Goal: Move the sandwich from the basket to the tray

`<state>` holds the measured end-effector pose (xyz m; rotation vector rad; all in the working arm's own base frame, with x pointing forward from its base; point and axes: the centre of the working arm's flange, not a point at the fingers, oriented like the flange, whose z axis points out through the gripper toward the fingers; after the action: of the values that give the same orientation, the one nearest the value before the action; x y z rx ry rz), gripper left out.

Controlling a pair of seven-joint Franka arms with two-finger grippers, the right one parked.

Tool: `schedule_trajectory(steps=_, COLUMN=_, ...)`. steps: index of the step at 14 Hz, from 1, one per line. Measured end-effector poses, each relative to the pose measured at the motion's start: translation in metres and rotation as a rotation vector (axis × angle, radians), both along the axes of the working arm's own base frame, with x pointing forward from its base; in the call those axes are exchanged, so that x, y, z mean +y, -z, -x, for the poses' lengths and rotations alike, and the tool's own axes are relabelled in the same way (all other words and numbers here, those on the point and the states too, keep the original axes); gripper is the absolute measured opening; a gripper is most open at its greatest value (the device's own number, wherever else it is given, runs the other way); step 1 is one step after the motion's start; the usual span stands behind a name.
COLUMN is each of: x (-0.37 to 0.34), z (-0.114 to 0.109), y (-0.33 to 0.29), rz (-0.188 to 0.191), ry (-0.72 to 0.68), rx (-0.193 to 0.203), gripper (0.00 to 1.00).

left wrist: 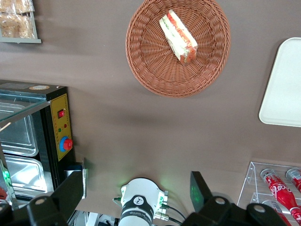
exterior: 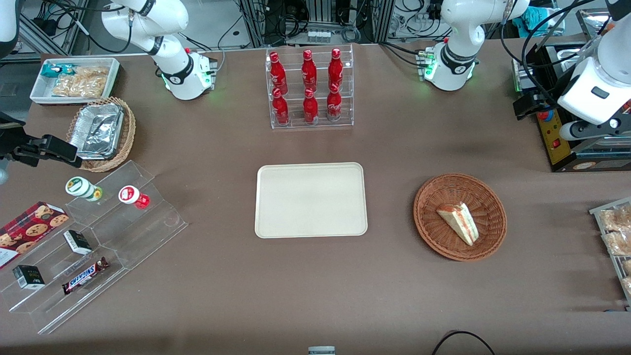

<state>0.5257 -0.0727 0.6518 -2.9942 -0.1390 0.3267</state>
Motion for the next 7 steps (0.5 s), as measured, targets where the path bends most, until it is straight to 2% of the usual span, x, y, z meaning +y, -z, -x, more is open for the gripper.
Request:
schedule_trajectory(steps=5, x=0.001, z=-0.001, y=0.005, rz=-0.004, ry=-0.005, rx=0.012, gripper=1.00)
schedule_trajectory(steps=7, x=0.010, z=-0.008, y=0.023, rz=-0.023, ry=-0.063, rx=0.043, gripper=1.00)
